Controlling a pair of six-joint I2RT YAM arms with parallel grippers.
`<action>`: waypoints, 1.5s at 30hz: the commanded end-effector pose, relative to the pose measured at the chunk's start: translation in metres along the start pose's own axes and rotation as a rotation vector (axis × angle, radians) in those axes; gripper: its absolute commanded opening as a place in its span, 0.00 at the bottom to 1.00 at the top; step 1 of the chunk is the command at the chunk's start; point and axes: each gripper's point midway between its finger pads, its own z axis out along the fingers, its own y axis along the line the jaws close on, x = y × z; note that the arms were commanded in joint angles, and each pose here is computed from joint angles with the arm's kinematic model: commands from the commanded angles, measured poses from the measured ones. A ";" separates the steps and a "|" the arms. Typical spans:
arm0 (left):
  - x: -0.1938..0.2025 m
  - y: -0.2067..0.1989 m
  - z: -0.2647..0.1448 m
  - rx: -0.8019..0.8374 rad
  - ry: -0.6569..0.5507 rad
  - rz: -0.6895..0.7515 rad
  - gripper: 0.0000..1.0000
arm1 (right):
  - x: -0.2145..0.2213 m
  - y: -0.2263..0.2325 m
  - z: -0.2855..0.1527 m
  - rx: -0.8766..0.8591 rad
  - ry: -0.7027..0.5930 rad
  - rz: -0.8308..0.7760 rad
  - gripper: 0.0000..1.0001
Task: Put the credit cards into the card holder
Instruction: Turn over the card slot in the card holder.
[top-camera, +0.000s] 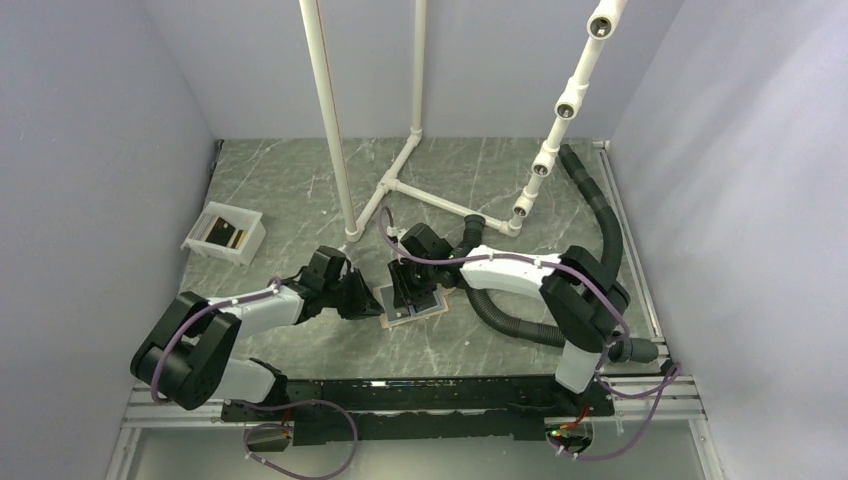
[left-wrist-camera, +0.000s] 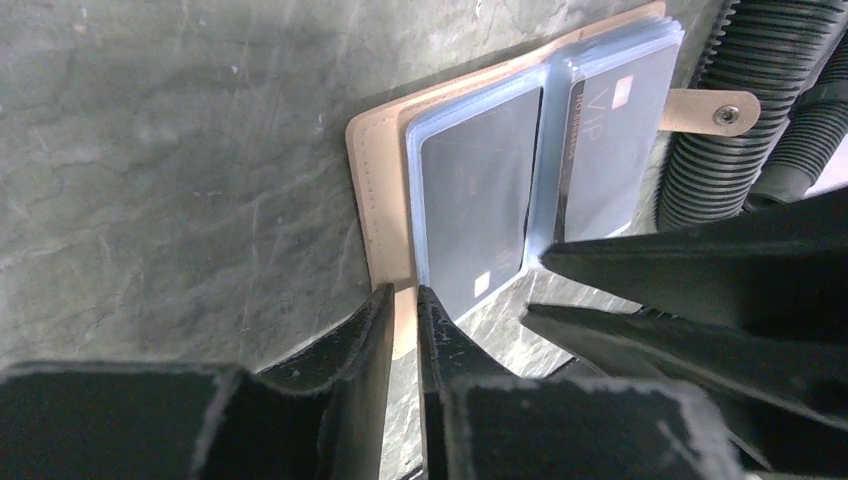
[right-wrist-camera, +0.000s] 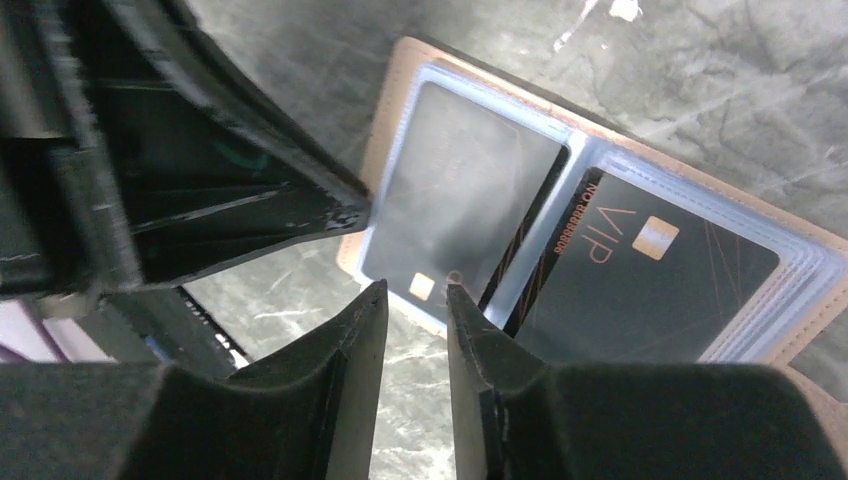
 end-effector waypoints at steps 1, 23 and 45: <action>-0.005 -0.012 0.003 0.055 -0.018 0.004 0.21 | -0.005 -0.009 0.013 0.032 -0.022 0.013 0.30; -0.007 -0.029 0.000 0.136 -0.022 0.019 0.13 | 0.005 0.003 0.000 0.037 -0.117 -0.168 0.60; -0.009 -0.034 -0.003 0.148 -0.028 0.017 0.05 | 0.003 -0.002 0.012 0.362 -0.197 -0.465 0.64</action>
